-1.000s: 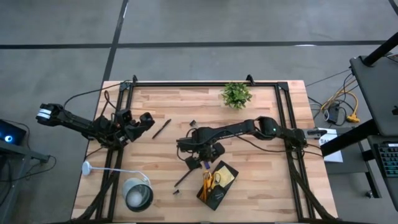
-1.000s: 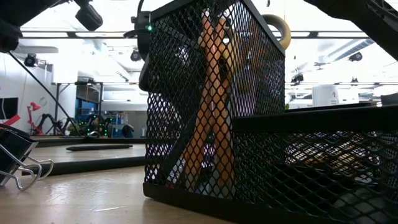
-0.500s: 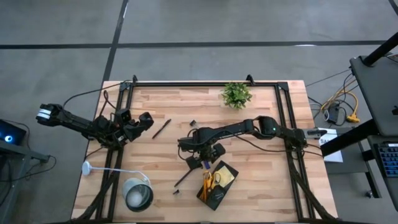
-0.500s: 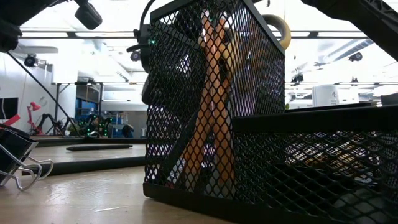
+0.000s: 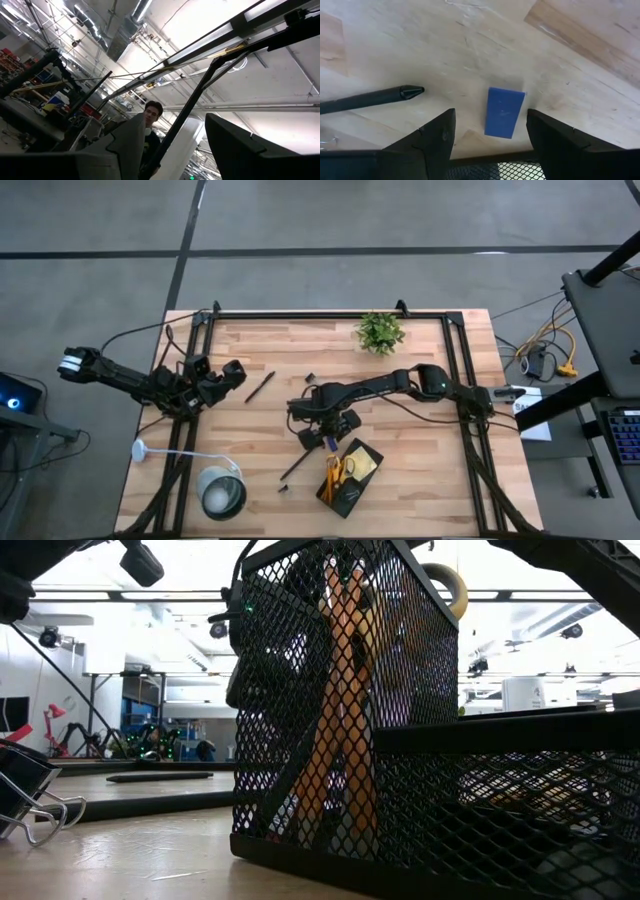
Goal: Pick and place office supplies into organizer
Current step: Put the eraser into the desk organizer
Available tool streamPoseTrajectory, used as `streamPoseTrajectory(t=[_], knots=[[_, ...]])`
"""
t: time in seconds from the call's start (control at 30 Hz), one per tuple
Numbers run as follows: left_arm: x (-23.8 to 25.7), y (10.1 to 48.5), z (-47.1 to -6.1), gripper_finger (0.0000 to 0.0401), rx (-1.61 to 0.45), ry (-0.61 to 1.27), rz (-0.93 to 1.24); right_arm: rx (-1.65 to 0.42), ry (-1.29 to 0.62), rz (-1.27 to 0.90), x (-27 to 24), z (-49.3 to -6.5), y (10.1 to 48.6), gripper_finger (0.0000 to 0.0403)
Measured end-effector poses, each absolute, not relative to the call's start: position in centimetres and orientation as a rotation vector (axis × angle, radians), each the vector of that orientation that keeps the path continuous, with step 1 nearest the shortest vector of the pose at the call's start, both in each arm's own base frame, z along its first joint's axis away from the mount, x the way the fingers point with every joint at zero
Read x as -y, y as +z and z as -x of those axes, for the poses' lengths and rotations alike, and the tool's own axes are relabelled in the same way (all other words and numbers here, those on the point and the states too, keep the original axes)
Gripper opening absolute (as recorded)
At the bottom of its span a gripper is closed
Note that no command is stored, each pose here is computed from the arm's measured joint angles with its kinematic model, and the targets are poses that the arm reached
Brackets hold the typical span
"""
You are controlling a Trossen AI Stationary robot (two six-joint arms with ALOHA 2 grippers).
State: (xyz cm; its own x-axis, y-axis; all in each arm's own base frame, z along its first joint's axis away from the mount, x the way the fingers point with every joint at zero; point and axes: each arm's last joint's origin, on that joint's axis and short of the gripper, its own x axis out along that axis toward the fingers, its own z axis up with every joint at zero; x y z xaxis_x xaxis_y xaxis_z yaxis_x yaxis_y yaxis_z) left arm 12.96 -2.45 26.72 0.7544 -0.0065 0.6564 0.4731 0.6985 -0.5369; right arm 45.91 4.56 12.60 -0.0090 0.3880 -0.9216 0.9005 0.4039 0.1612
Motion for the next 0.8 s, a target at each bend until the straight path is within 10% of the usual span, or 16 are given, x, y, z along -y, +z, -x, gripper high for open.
streamPoseTrajectory(t=[0.8], knots=[[2.4,26.8,-12.8,0.0191,0.682,-0.301,0.759,-1.471,-0.715,-0.809,-6.2,-45.7,12.9,0.0230]])
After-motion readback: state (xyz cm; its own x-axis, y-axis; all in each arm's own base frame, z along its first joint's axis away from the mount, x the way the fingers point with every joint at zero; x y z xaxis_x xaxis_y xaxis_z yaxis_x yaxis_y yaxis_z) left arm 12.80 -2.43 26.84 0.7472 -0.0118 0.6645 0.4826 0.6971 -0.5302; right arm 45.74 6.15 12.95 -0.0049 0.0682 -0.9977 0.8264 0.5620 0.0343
